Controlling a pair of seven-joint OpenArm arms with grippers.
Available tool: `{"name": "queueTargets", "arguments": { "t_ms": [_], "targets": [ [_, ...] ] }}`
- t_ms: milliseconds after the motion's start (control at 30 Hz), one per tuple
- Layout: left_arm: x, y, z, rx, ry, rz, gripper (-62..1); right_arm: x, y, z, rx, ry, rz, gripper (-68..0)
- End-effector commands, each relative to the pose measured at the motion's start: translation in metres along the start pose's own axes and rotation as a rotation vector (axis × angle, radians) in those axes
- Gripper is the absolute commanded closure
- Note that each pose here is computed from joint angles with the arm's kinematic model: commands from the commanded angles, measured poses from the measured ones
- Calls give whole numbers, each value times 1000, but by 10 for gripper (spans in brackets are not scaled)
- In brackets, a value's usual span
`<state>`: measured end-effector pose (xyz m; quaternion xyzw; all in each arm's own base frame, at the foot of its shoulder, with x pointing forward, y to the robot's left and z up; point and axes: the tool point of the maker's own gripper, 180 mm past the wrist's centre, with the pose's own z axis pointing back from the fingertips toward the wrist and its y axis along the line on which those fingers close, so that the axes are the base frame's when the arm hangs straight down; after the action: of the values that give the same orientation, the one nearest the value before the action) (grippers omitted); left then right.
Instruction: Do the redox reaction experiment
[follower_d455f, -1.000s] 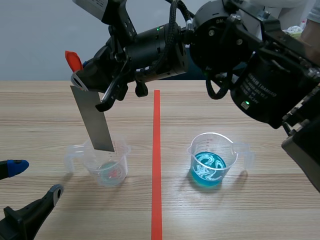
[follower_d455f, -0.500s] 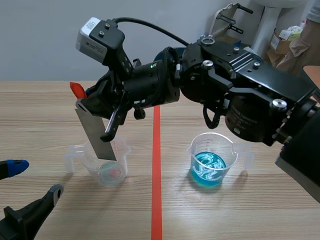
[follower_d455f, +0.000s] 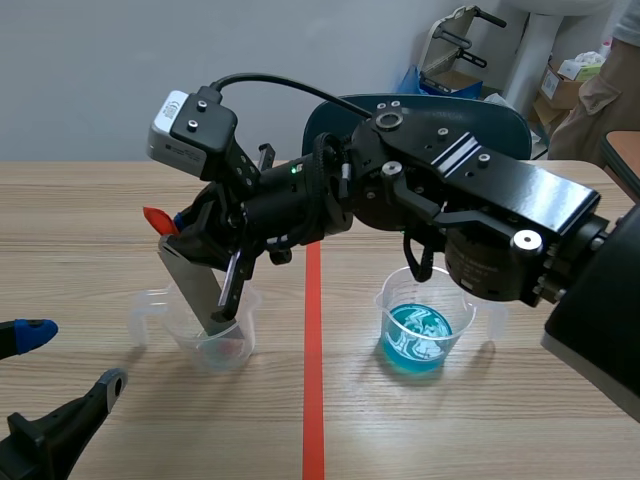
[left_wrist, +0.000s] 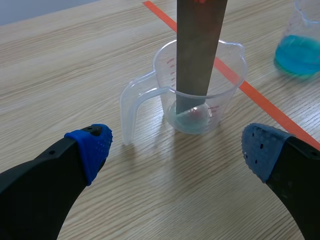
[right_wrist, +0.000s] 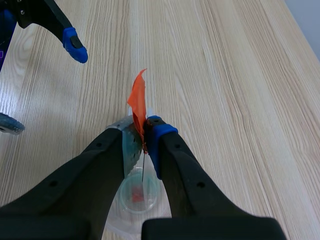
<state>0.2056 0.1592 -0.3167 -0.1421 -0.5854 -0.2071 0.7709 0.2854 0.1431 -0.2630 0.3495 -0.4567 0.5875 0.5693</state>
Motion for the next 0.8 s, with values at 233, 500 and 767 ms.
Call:
{"name": "queueTargets", "arguments": {
  "t_ms": [233,500,767],
  "targets": [
    [10,0,-2,3,-41,0,-555,18,-5,1,2,-47,25,-6],
    [10,0,-2,3,-41,0,-555,18,-5,2,1,-46,25,-6],
    [10,0,-2,3,-41,0,-555,16,-5,1,0,-33,35,-175]
  ]
}}
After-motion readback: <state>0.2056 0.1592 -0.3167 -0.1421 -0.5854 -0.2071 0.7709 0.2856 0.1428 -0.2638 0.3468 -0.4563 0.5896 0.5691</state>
